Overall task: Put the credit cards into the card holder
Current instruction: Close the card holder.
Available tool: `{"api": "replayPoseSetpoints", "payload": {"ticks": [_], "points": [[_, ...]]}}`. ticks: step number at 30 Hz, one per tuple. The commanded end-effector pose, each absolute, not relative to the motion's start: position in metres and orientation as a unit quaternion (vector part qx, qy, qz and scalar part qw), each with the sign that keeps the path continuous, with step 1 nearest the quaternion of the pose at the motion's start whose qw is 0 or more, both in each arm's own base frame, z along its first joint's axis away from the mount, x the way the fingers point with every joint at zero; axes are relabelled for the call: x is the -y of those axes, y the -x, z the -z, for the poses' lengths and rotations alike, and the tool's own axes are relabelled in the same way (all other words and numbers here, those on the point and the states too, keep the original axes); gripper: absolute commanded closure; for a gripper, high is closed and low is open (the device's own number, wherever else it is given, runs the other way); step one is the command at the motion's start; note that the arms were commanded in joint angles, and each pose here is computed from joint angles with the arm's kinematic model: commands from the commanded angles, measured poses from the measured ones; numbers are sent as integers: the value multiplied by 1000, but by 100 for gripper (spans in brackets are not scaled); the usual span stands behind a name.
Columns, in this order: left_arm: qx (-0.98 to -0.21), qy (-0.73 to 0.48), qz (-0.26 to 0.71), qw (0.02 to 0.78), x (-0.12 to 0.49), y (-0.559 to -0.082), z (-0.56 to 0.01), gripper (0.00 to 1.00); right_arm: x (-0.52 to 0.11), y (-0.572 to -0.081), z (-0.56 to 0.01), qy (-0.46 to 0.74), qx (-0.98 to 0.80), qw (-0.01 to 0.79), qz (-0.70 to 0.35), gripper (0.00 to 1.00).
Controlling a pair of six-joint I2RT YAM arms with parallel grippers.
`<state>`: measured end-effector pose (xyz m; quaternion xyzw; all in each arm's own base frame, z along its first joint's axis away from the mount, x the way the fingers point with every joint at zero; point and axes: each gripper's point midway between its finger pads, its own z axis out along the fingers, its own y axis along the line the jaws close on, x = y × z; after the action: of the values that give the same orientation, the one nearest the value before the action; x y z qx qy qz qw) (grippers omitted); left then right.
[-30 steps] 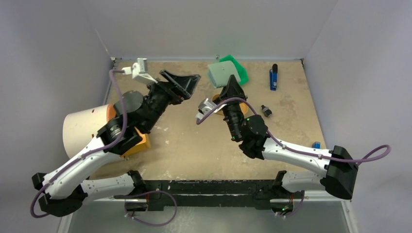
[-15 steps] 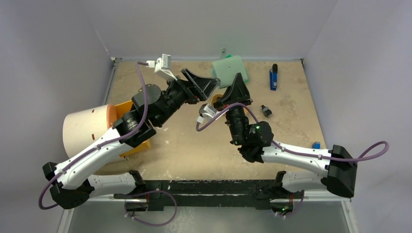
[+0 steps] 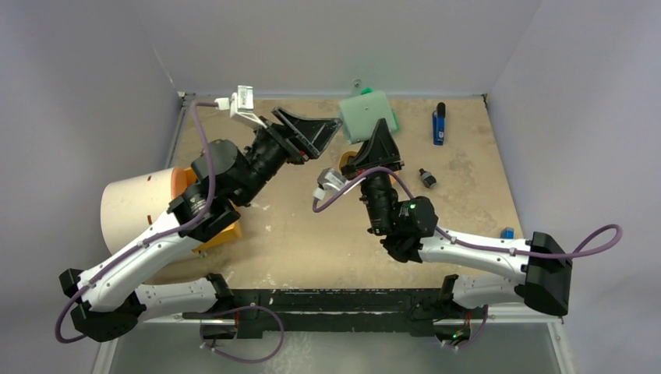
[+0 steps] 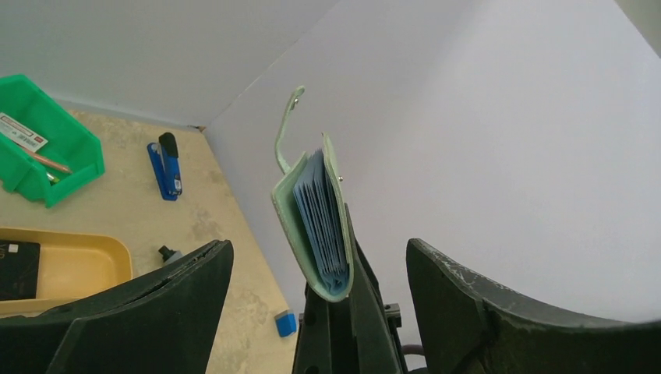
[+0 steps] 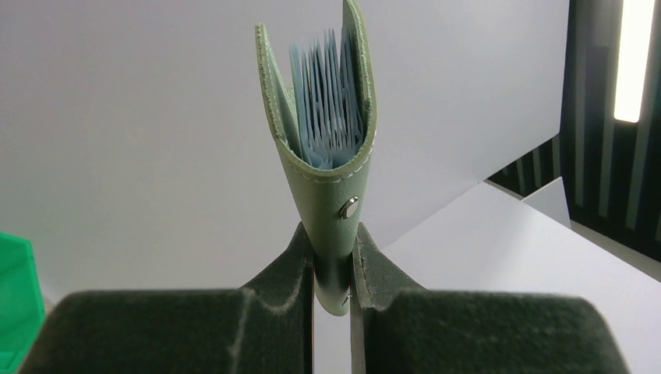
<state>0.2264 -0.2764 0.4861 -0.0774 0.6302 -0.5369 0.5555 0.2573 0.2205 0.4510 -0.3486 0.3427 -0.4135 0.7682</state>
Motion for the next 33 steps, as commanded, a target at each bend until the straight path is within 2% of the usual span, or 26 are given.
{"api": "replayPoseSetpoints", "payload": {"ticks": [1, 9, 11, 13, 21, 22, 23, 24, 25, 28, 29, 33], "points": [[-616, 66, 556, 554, 291, -229, -504, 18, -209, -245, -484, 285, -339, 801, 402, 100], [-635, 58, 541, 549, 304, -238, -493, 17, -216, -243, -488, 285, -334, 803, 402, 100], [-639, 58, 537, 548, 305, -239, -490, 21, -217, -242, -488, 285, -335, 803, 401, 100], [-636, 57, 539, 549, 305, -239, -490, 34, -217, -243, -486, 286, -337, 802, 402, 100], [-627, 76, 528, 568, 294, -244, -492, 100, -217, -238, -480, 286, -351, 799, 397, 100], [-629, 79, 524, 569, 293, -245, -491, 100, -217, -238, -477, 287, -358, 796, 395, 100], [-629, 82, 520, 572, 291, -246, -490, 100, -218, -239, -474, 291, -369, 791, 392, 87], [-628, 87, 516, 575, 288, -247, -490, 100, -221, -241, -468, 303, -385, 780, 389, 67], [-629, 92, 509, 580, 284, -249, -489, 100, -224, -244, -460, 314, -407, 769, 381, 51], [-631, 107, 480, 600, 269, -253, -489, 100, -246, -252, -421, 392, -477, 726, 304, 9], [-633, 110, 468, 607, 263, -254, -489, 100, -256, -251, -405, 423, -509, 707, 249, 2], [-638, 105, 426, 633, 239, -251, -491, 100, -287, -220, -372, 458, -592, 663, 21, 1]]}}
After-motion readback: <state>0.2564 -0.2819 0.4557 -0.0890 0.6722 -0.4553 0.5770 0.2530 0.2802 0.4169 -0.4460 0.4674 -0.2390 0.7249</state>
